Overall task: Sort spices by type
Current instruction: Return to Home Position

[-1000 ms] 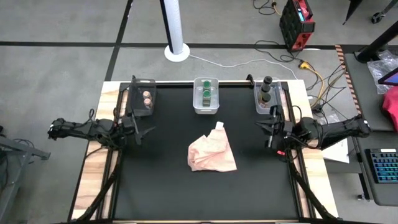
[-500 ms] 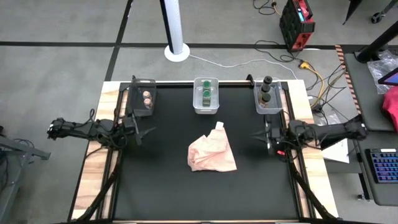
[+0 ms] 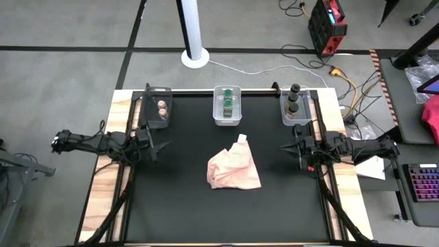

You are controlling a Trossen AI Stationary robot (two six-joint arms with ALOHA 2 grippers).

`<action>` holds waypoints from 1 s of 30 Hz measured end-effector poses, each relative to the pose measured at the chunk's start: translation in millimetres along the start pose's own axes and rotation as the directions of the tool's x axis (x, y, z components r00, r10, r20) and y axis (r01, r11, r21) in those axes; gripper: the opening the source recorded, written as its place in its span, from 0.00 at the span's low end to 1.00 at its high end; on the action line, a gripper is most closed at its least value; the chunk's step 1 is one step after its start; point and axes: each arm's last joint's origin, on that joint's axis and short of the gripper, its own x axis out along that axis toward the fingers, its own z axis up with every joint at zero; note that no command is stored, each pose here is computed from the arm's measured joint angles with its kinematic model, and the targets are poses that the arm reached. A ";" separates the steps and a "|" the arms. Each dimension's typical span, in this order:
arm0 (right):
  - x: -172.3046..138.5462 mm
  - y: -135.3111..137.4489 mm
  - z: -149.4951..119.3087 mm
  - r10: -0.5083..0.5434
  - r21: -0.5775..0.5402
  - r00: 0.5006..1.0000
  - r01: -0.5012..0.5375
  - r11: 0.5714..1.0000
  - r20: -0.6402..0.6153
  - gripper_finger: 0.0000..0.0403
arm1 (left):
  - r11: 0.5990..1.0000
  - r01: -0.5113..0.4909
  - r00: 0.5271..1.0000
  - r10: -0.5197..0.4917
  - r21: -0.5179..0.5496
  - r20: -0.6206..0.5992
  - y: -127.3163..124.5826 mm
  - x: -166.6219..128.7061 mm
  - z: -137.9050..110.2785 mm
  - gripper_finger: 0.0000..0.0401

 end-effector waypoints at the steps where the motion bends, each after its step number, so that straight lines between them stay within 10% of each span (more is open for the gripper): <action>1: 0.0 -0.2 0.0 -0.003 0.017 1.000 0.003 1.000 0.000 0.03 | 1.000 0.000 1.000 0.000 0.000 0.000 0.0 0.0 0.0 0.71; 30: -0.9 -9.0 2.5 -0.096 -0.030 0.995 0.096 0.995 0.016 0.03 | 1.000 0.000 1.000 0.000 0.001 0.001 0.0 0.0 0.1 0.71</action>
